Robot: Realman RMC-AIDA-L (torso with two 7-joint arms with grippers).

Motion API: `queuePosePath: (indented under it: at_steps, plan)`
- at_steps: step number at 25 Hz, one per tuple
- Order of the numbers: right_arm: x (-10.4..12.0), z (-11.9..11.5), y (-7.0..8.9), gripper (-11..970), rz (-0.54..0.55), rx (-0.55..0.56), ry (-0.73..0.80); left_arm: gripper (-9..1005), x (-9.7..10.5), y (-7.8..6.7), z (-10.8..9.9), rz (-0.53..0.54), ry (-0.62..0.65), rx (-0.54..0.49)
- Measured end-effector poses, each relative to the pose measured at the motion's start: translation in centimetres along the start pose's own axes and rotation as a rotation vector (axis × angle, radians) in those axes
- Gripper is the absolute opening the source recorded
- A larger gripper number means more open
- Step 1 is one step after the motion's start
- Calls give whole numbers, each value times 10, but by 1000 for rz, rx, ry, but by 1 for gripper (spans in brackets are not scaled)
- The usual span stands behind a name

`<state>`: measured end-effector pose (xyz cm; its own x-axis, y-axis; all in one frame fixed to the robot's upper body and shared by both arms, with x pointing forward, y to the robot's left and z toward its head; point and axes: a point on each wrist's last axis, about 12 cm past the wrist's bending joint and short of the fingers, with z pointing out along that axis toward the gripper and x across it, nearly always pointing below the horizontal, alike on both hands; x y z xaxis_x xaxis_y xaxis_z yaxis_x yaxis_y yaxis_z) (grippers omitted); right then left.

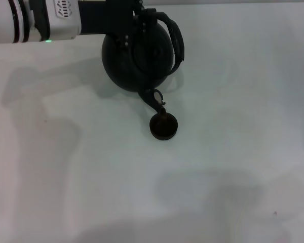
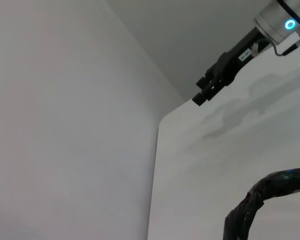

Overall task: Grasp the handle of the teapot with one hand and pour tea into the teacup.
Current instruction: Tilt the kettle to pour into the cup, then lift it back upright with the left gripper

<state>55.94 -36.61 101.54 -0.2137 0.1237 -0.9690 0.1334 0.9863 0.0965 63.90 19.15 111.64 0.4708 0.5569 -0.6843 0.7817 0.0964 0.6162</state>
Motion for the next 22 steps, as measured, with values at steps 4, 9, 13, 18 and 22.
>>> queuePosePath:
  at_steps: [4, 9, 13, 18, 22]
  plan:
    - [0, 0, 0, 835, 3, 0, -1, 103, 0, 0, 1, 11, 5, 4]
    - [0, 0, 0, 835, 4, 0, -1, 103, -2, 2, 3, 28, 7, 21]
    - [0, 0, 0, 835, 4, 0, -2, 103, -4, 4, 5, 41, 6, 32]
    - [-1, 0, -1, 835, 11, 8, -5, 104, -7, 6, 7, 57, 7, 44]
    - [-1, 0, -2, 835, 13, 9, -7, 103, -9, 9, 9, 71, 8, 54]
